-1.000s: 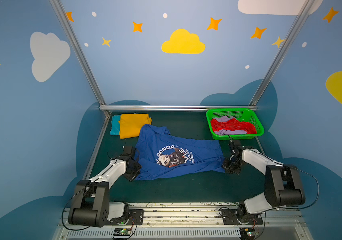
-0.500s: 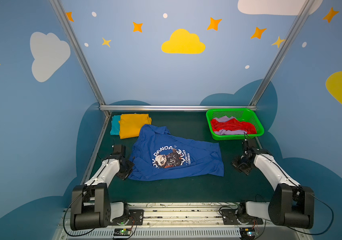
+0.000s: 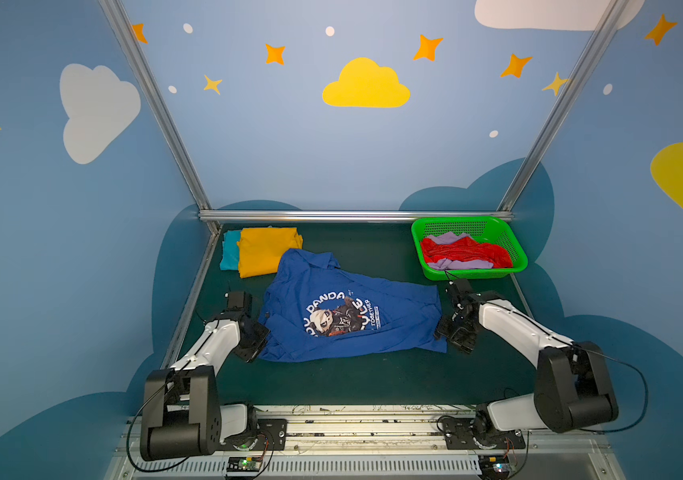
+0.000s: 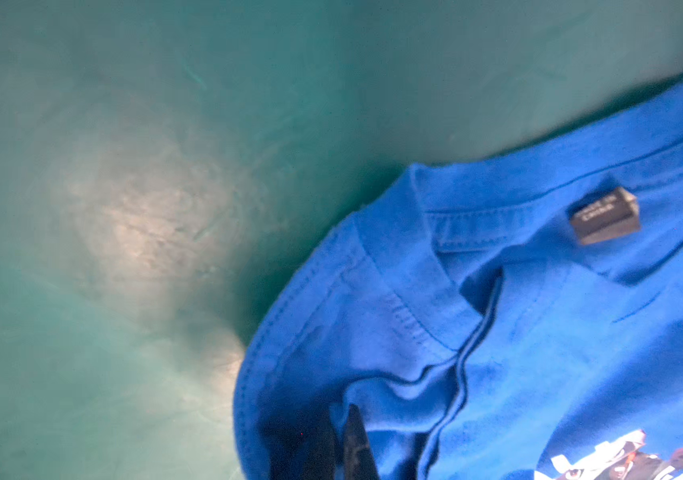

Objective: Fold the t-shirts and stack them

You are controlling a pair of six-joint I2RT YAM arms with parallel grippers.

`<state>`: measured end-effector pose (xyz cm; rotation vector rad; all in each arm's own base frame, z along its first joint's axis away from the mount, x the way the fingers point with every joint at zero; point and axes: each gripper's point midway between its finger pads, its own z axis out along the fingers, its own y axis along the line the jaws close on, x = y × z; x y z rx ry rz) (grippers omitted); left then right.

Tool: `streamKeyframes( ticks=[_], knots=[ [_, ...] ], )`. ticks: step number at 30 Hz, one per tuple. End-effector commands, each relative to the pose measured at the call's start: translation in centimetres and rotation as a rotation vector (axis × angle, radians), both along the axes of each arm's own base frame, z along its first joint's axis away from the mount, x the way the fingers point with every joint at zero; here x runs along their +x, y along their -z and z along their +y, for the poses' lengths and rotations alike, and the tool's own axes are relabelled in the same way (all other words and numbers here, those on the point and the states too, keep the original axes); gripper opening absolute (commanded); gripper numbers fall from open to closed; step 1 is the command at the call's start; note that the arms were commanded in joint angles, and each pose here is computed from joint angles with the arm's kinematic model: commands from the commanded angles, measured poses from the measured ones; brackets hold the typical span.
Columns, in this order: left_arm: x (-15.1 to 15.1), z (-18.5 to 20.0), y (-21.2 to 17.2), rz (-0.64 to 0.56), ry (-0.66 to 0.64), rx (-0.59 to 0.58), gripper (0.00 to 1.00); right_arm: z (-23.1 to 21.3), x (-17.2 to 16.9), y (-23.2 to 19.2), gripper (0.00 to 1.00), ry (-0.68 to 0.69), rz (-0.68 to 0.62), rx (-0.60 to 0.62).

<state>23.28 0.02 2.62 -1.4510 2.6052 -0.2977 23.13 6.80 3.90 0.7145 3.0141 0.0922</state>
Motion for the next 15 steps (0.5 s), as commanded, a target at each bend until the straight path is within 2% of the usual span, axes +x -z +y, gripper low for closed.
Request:
streamKeyframes(
  ticks=[1, 3, 4, 5, 6, 7, 10, 15],
  knots=[
    [-0.2, -0.1, 0.4, 0.006, 0.004, -0.002, 0.04, 1.2, 1.1, 0.8, 0.62, 0.001, -0.011, 0.035],
    [0.0, -0.1, 0.5, 0.003, 0.000, -0.002, 0.04, 1.8, 1.4, 1.2, 0.56, -0.009, 0.000, 0.046],
    [0.0, -0.1, 0.6, 0.002, -0.003, -0.003, 0.04, 2.0, 1.4, 1.4, 0.46, -0.014, 0.008, 0.050],
    [0.1, -0.1, 0.6, 0.002, -0.005, -0.004, 0.04, 2.2, 1.4, 1.6, 0.34, -0.020, 0.015, 0.059],
    [0.2, -0.1, 0.6, 0.000, -0.007, -0.006, 0.04, 2.3, 1.3, 1.7, 0.15, -0.021, 0.023, 0.062],
    [0.3, -0.1, 0.6, 0.000, -0.007, -0.007, 0.04, 1.9, 1.2, 1.8, 0.00, -0.019, 0.029, 0.055],
    [0.7, 0.0, 0.3, -0.006, -0.009, -0.010, 0.04, 0.0, 1.2, 0.5, 0.00, 0.006, 0.001, 0.039],
    [1.2, 0.3, -0.2, -0.007, -0.012, -0.013, 0.04, -5.4, 1.8, -4.4, 0.00, 0.103, -0.122, -0.013]
  ],
)
